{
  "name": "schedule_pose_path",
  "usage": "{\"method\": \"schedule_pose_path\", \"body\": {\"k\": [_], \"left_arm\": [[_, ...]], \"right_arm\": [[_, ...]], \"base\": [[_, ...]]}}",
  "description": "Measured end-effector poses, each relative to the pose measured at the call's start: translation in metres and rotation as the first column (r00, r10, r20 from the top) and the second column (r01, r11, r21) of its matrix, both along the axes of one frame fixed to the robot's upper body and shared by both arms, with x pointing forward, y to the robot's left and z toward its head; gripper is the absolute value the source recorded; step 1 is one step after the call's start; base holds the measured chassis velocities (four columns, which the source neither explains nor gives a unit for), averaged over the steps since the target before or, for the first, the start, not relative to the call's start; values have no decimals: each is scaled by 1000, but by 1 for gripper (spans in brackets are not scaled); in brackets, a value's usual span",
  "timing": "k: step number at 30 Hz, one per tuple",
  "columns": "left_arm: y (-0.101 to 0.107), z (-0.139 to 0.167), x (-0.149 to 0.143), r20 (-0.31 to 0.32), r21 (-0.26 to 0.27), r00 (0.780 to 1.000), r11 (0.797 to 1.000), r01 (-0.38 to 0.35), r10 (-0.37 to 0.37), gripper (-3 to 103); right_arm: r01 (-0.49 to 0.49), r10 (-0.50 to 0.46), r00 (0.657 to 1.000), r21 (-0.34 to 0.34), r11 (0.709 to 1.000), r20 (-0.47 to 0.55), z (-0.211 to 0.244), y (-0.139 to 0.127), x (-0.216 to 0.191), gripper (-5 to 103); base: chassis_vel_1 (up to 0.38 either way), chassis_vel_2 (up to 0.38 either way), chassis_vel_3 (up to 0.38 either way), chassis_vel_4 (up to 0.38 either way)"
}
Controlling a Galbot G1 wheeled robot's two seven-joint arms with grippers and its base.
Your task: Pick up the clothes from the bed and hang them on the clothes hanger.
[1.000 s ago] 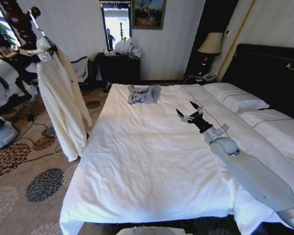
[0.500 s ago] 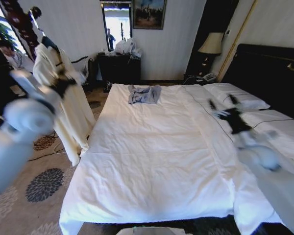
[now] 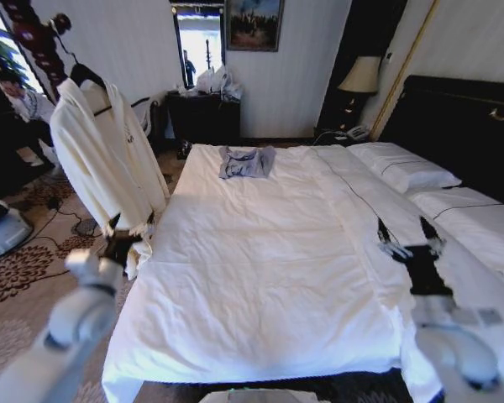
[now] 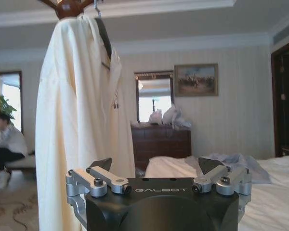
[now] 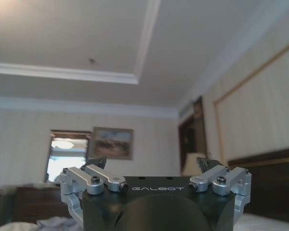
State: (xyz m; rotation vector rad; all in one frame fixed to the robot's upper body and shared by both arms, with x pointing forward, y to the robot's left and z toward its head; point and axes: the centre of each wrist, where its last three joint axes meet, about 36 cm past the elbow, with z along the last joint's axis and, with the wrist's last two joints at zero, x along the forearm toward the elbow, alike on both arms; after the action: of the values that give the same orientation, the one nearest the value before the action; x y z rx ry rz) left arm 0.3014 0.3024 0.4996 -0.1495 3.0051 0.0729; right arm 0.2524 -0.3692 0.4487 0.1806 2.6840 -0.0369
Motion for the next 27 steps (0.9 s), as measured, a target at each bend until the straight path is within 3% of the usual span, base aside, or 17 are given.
{"method": "schedule_pose_path", "body": {"k": [3,5,10,27], "left_arm": [[-17,-15,-13,6,-21,1000,1000,21,-21,100],[-43,-29,-27,27,-76,998,996,53,-51,100],[-64,-32,-42,61,-102,996,992,78,-72,100],[-65,-29,-45,70,-103,994,991,88,-82,100]], "right_arm": [[20,-20,999,8,1000,-31,-11,14,-11,100],[18,-19,998,-12,1000,-54,-27,35,-23,100],[-16,14,999,-45,999,-51,-39,55,-33,100],[-35,33,998,-46,998,-47,-39,57,-33,100]], "base": [[0,0,0,0],[0,0,0,0],[0,0,0,0],[0,0,0,0]]}}
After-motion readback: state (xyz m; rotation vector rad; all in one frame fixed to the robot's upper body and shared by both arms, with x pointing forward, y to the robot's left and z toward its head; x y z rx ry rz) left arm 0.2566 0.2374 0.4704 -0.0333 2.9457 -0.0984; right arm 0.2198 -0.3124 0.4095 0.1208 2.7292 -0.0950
